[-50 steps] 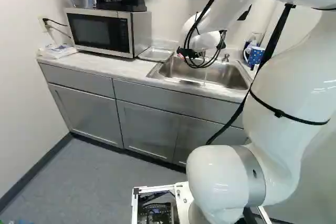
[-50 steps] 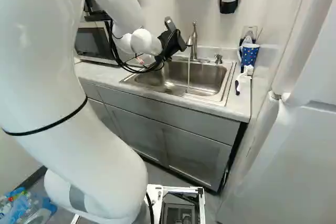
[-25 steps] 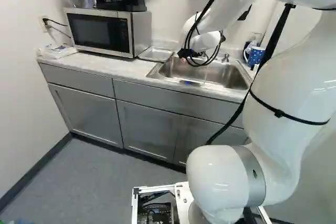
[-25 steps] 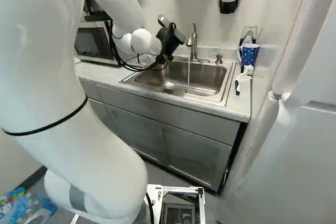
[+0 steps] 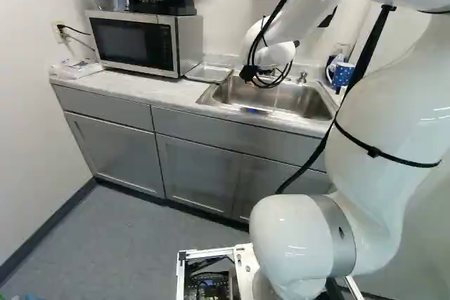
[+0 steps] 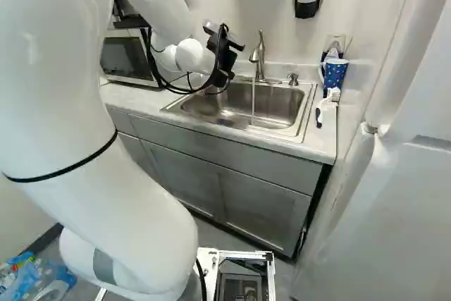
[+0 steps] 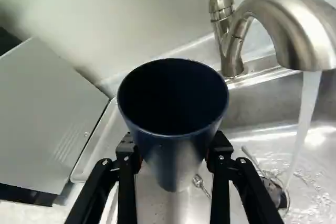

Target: Rinse the cup and place it in the tray

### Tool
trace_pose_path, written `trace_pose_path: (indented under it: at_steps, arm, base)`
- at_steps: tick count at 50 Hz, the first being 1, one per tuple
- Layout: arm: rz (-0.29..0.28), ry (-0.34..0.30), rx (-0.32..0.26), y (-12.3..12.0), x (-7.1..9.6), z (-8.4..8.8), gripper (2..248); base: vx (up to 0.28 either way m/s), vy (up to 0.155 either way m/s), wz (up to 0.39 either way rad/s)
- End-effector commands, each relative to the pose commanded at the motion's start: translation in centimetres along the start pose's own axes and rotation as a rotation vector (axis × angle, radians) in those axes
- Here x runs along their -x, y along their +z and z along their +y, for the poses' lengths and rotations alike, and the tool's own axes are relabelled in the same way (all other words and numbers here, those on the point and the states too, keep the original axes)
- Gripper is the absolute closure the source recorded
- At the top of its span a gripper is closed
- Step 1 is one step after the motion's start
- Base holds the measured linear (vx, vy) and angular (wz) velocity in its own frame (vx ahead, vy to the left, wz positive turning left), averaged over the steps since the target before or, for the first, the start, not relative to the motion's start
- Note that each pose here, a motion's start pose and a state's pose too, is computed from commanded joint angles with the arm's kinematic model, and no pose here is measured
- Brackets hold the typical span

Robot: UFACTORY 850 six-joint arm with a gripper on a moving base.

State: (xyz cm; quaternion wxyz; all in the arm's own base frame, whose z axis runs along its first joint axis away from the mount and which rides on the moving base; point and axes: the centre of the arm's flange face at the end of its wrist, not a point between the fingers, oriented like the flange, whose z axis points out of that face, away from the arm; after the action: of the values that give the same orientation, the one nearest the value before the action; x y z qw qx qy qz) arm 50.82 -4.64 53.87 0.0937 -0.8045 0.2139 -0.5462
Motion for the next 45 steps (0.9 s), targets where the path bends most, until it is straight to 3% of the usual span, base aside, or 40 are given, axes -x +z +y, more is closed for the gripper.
trace_pose_path:
  at_steps: [35,45]
  arm:
    - [0.0,-0.367,0.0,0.0,0.0,0.0,125]
    - [0.0,-0.367,0.0,0.0,0.0,0.0,125]
  base:
    - [0.0,0.0,0.0]
    - [0.0,0.0,0.0]
